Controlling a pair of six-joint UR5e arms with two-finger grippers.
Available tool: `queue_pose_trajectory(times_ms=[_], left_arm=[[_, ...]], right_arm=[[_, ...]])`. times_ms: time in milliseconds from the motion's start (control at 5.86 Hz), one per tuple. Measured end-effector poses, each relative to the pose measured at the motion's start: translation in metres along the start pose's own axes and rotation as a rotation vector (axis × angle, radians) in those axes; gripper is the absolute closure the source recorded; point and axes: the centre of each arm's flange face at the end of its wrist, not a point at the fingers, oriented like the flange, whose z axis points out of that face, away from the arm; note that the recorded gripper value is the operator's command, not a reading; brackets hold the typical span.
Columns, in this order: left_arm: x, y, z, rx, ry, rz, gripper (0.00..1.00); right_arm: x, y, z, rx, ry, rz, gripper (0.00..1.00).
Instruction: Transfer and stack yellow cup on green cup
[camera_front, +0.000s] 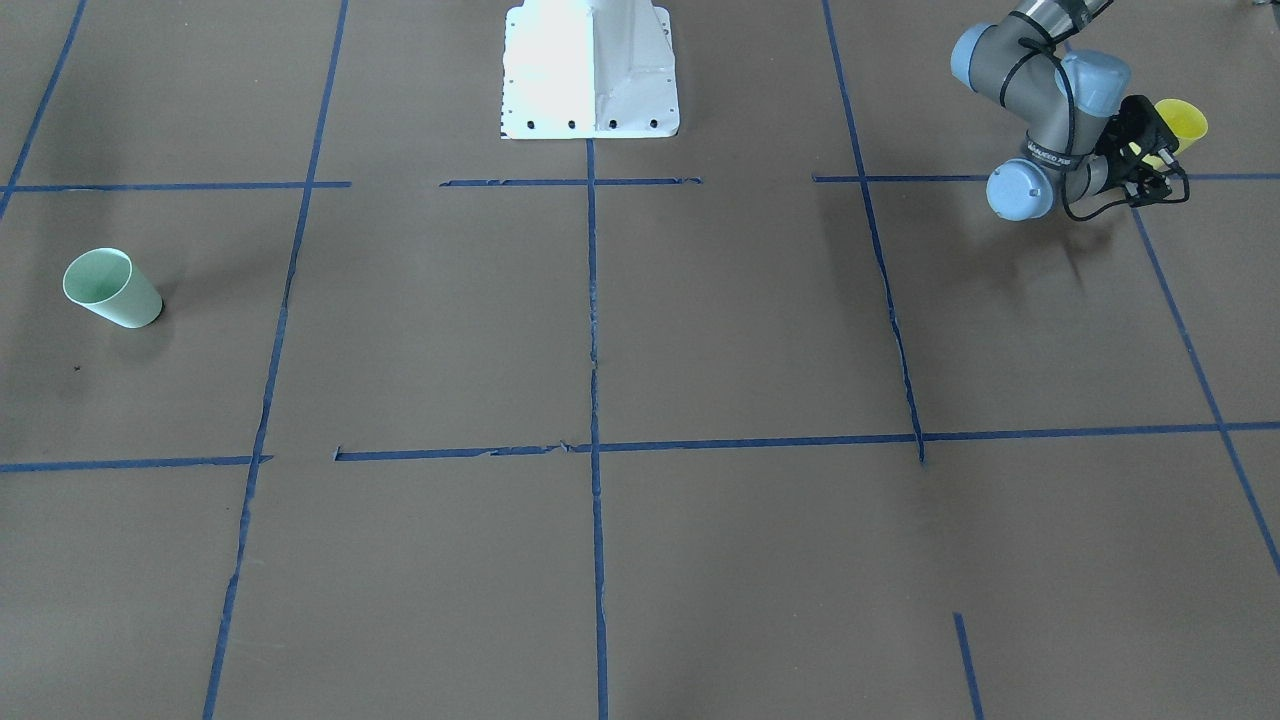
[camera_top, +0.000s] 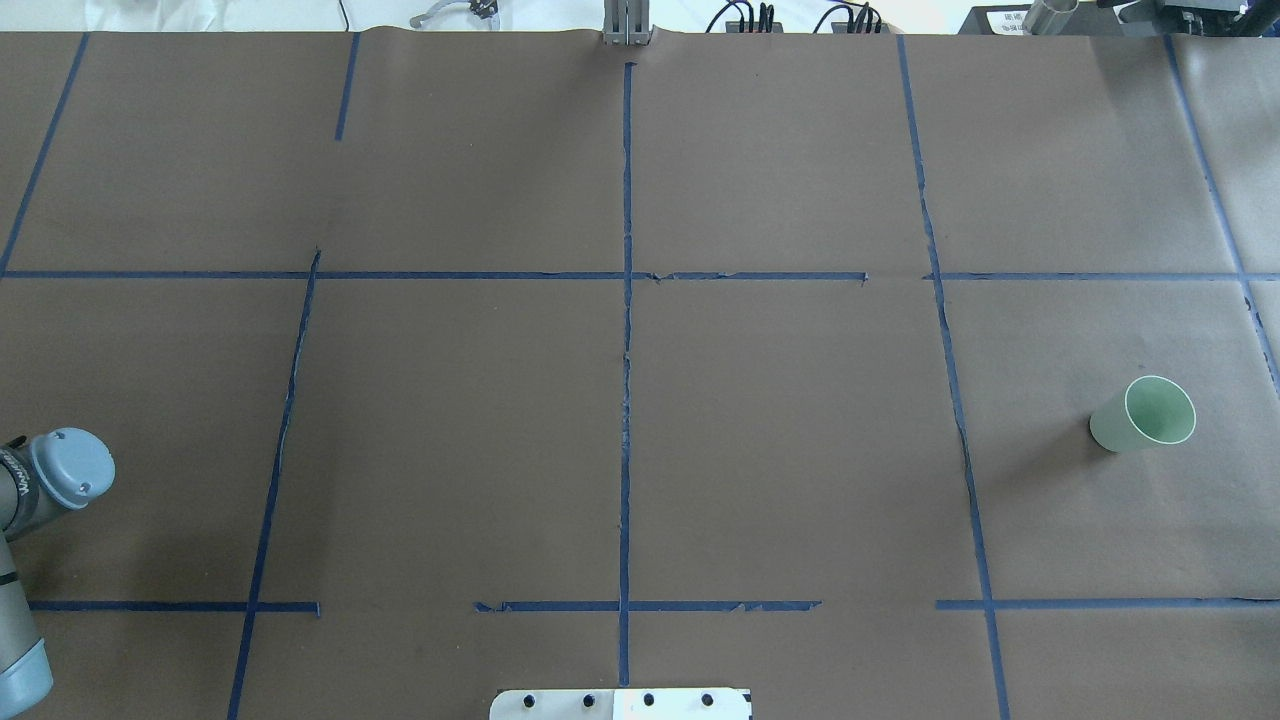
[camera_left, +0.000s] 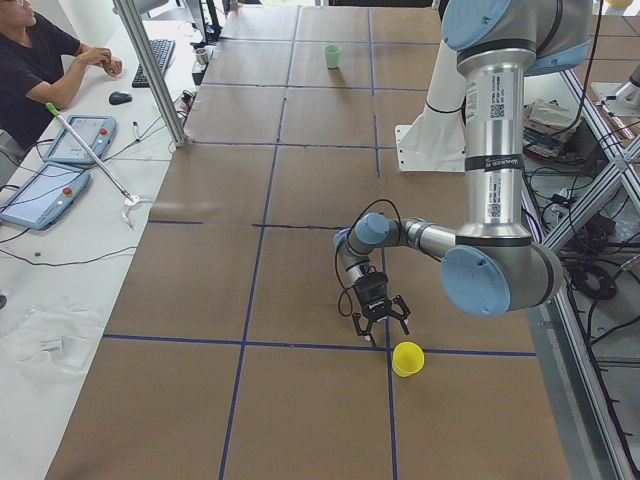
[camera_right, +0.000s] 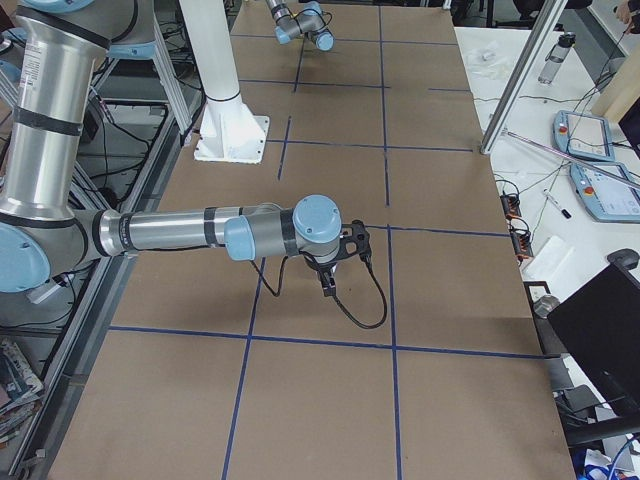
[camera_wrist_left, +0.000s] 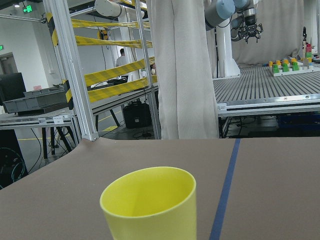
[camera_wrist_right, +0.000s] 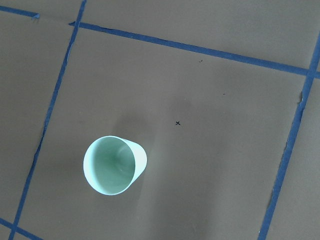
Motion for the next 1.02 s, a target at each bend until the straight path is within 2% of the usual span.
queue_pose_trajectory(times_ms=[682,1024], left_arm=[[0.004,0.003,0.011,0.02,-0.016,-0.012,0.0],[0.001,0.003,0.019,0.018,-0.055,-0.015,0.0]], right_arm=[[0.0,0.0,0.0,0.001,0.0,-0.003,0.0],[-0.002,-0.001,-0.001,0.009,0.001,-0.018,0.0]])
